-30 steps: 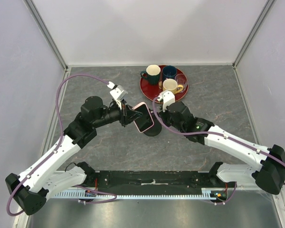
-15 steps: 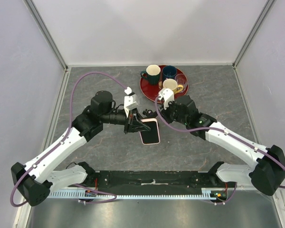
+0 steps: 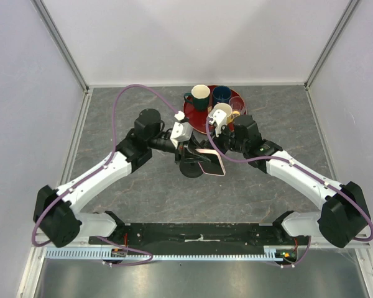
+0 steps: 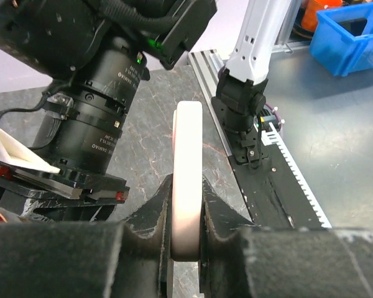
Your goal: Place the phone on the phone stand
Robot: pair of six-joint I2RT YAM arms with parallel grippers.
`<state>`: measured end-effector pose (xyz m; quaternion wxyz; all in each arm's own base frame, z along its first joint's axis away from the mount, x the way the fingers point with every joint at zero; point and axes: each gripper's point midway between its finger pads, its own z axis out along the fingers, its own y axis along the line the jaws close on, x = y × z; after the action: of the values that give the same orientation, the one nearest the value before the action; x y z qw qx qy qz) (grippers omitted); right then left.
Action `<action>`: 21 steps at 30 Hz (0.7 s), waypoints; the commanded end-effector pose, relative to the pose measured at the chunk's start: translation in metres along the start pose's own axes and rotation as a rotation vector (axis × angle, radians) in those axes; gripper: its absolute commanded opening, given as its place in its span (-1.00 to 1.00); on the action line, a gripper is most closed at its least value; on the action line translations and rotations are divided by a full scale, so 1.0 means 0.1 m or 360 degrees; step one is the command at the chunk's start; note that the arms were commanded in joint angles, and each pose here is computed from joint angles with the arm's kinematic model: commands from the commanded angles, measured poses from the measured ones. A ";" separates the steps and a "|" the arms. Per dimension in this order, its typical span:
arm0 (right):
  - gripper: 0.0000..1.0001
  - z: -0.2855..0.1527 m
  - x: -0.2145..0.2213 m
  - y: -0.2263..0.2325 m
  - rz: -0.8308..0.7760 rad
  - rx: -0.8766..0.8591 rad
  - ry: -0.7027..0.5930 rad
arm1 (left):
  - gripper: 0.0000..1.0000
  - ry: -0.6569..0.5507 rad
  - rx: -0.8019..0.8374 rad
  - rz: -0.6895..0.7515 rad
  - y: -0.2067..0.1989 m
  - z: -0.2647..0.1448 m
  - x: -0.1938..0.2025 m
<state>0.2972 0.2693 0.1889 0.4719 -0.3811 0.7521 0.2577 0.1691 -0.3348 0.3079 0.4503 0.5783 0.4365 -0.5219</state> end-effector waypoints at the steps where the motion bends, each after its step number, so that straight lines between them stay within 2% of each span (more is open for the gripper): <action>1: -1.00 0.03 0.23 0.22 0.0078 -0.0195 0.0142 | -0.96 -0.0107 0.0140 0.0309 0.09 0.10 -0.30; 7: -1.00 0.00 0.18 0.25 0.0085 -0.0225 0.0123 | -0.95 -0.0031 0.0174 0.0241 0.32 0.14 -0.09; 11: -1.00 -0.02 0.18 0.24 0.0079 -0.0218 0.0125 | -0.95 -0.0043 0.0159 0.0182 0.48 0.01 -0.04; 21: -1.00 0.00 0.19 0.24 0.0084 -0.0225 0.0134 | -0.95 -0.0003 0.0107 0.0109 0.65 -0.08 0.21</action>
<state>0.2954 0.2713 0.1890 0.4642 -0.3908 0.7470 0.2718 0.2300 -0.3396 0.2717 0.4106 0.5821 0.4517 -0.5372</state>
